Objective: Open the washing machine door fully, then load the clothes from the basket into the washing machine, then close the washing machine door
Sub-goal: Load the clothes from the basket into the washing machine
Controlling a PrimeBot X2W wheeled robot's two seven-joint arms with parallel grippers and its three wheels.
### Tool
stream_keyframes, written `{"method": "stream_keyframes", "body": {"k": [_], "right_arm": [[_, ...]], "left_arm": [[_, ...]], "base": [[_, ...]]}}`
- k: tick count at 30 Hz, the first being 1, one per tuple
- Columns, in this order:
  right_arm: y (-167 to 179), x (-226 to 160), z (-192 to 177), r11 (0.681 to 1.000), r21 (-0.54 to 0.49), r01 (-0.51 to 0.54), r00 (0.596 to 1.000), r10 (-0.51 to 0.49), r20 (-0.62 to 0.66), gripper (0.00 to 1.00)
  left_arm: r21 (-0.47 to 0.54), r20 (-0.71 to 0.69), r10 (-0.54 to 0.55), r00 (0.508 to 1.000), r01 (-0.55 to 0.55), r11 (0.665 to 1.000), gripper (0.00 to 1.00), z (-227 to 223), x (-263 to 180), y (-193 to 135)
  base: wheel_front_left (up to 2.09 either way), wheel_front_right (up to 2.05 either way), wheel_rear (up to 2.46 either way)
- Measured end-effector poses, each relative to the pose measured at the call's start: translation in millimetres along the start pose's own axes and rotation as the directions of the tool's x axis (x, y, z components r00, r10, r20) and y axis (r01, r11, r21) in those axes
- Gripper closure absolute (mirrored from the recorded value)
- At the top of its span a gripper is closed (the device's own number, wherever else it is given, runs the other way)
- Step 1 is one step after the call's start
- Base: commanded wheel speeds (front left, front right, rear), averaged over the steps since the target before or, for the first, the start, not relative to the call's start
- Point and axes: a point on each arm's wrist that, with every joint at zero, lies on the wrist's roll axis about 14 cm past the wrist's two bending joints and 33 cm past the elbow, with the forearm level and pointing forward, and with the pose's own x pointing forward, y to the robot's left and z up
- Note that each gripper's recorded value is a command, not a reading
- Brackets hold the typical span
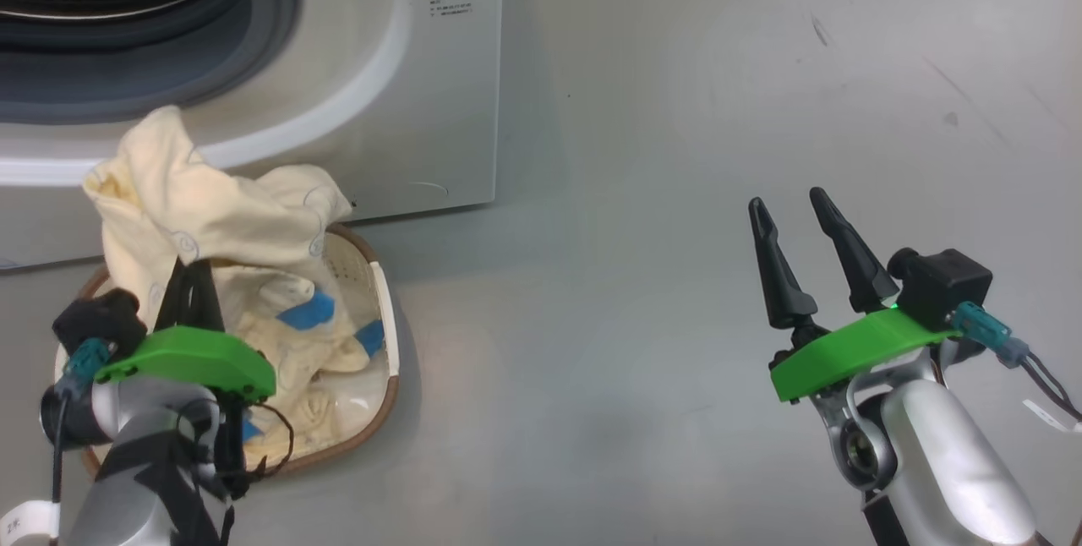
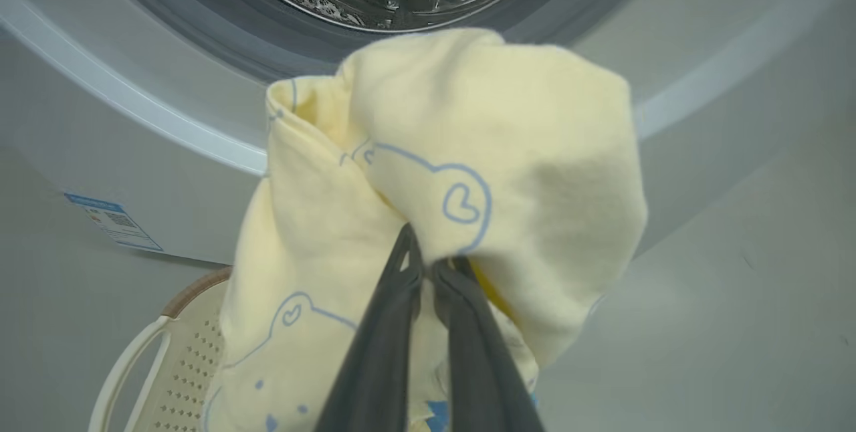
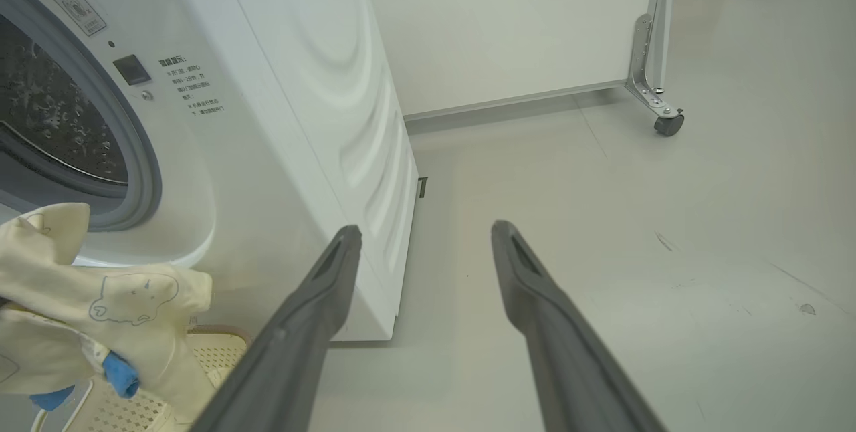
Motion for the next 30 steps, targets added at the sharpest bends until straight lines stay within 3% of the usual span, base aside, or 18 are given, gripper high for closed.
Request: {"method": "stream_keyframes", "body": {"k": [18,25,30], "right_arm": [[13.1,-14.2,6.7,1.000,0.009,-0.030,0.999,0.029,0.019,0.00],[11.2,-9.0,-10.3,1.000,0.010,-0.026,0.999,0.027,-0.027,0.00],[3.3,-2.9,-23.7,1.000,0.004,-0.008,0.998,0.009,-0.065,0.00]], "left_arm": [[-0.028,0.206,0.027,0.978,-0.022,0.999,1.00,56.2,-46.2,-2.7],[-0.031,0.262,0.046,0.964,-0.039,0.999,1.00,74.2,-29.1,11.4],[-0.017,0.364,0.043,0.930,-0.039,0.999,1.00,116.5,3.9,22.7]], "base": [[0.00,0.00,0.00],[0.00,0.00,0.00],[0.00,0.00,0.00]]}}
